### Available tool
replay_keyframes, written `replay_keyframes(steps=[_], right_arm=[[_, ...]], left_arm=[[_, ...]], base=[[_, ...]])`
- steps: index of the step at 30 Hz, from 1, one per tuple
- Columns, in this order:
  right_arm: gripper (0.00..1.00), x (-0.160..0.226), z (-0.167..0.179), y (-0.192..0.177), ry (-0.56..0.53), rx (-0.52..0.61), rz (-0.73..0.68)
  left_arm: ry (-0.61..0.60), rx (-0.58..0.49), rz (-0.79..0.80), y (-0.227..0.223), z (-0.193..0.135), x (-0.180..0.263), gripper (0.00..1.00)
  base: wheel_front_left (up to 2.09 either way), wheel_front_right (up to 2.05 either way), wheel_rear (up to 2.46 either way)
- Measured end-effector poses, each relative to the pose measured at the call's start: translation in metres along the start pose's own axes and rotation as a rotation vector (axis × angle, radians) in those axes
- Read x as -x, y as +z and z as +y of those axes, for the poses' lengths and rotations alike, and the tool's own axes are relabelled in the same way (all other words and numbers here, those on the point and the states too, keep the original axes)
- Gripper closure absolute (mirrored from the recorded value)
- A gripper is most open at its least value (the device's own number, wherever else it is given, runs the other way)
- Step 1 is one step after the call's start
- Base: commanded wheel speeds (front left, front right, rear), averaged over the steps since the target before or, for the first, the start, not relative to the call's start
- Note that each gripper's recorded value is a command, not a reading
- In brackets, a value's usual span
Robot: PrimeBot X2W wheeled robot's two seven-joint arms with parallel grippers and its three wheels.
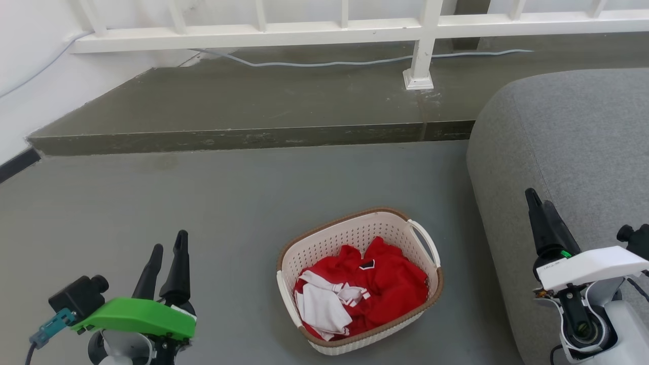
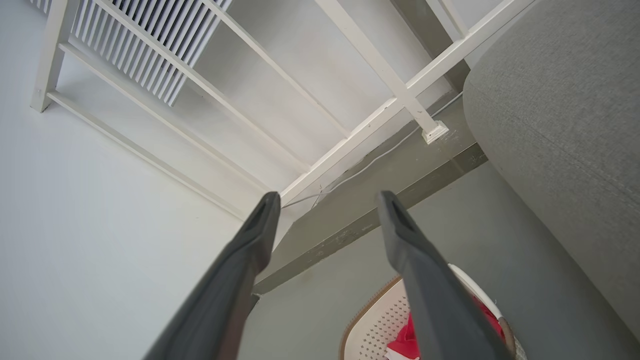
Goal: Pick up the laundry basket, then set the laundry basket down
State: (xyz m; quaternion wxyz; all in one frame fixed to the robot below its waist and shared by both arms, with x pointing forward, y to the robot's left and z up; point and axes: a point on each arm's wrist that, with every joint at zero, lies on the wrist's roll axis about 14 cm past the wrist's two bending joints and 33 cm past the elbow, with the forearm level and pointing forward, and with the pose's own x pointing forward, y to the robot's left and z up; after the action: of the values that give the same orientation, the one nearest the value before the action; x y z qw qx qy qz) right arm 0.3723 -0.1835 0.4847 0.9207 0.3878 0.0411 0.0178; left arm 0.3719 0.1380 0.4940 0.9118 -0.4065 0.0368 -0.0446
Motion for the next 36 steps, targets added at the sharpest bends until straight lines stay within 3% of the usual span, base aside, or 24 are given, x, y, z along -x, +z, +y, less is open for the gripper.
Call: replay_keyframes(steps=[36], right_arm=[[0.0, -0.002, 0.028, -0.005, 0.138, 0.484, -0.035]], left_arm=[[-0.158, -0.431, -0.096, 0.004, -0.045, 0.0, 0.0]], base=[[0.0, 0.0, 0.0]])
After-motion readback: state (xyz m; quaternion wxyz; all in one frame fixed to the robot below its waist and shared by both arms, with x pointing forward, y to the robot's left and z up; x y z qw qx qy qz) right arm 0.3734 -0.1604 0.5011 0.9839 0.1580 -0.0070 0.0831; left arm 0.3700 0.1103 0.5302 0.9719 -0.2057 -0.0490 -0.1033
